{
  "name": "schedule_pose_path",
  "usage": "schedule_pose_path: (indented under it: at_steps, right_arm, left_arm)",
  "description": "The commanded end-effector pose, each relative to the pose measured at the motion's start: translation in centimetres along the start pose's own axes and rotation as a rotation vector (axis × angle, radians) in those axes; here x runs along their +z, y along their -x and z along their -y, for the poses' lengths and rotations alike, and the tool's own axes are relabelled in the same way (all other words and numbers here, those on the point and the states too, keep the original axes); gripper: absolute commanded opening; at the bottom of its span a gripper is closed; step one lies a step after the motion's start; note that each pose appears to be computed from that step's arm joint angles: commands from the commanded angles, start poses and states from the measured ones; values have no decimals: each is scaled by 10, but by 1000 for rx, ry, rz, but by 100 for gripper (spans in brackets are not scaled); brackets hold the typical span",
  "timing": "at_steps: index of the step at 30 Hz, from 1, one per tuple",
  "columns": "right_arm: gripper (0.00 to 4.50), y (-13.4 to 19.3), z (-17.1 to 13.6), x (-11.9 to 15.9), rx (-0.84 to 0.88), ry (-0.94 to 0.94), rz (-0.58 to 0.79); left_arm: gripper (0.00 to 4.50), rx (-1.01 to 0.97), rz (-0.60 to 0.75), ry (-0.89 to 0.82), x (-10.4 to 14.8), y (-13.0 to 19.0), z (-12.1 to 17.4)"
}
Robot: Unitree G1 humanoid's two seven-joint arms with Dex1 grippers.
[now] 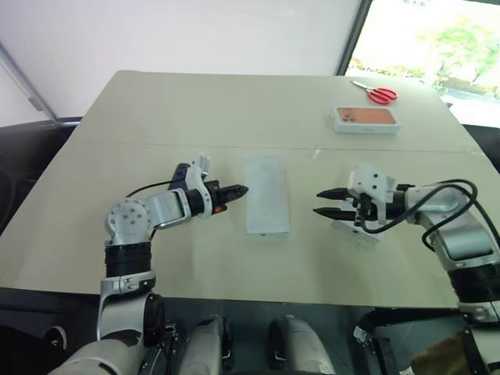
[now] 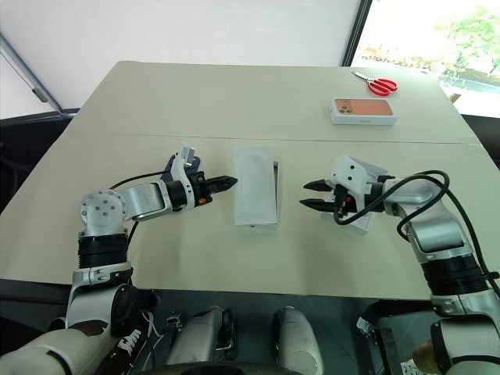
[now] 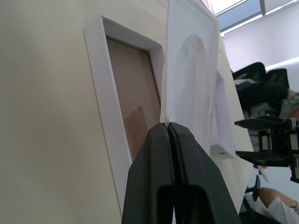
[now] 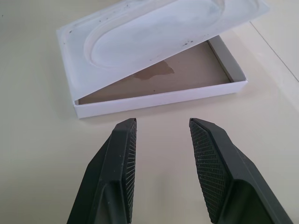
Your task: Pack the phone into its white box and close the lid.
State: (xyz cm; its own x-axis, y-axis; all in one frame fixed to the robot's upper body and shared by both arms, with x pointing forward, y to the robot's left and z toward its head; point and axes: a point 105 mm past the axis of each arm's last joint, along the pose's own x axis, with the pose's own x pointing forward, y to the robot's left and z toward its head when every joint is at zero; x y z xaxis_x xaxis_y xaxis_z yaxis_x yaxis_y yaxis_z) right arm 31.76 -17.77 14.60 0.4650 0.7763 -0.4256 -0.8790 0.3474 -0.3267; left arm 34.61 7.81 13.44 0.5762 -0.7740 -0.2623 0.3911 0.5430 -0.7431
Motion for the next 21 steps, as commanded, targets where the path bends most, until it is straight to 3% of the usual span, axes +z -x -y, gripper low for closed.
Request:
schedule_pose_path:
  at_steps: [1,8,15,18,19,21]
  right_arm:
    - [188,1,5,8,-24,45,21]
    - [188,-10,7,19,-37,69,72]
    - [188,-22,16,49,-96,60,214]
    - [188,-34,11,49,-85,65,217]
    - [163,-42,9,50,-87,49,221]
    - [101,-53,5,50,-86,61,211]
  left_arm:
    - [82,-19,27,-16,9,-3,9]
    - [430,-20,35,-71,15,-4,12]
    - [430,41,107,-138,32,8,1]
    - [430,92,145,-221,38,15,-6]
    - [435,128,164,-317,41,20,-9]
    - [437,142,194,-355,44,28,-12]
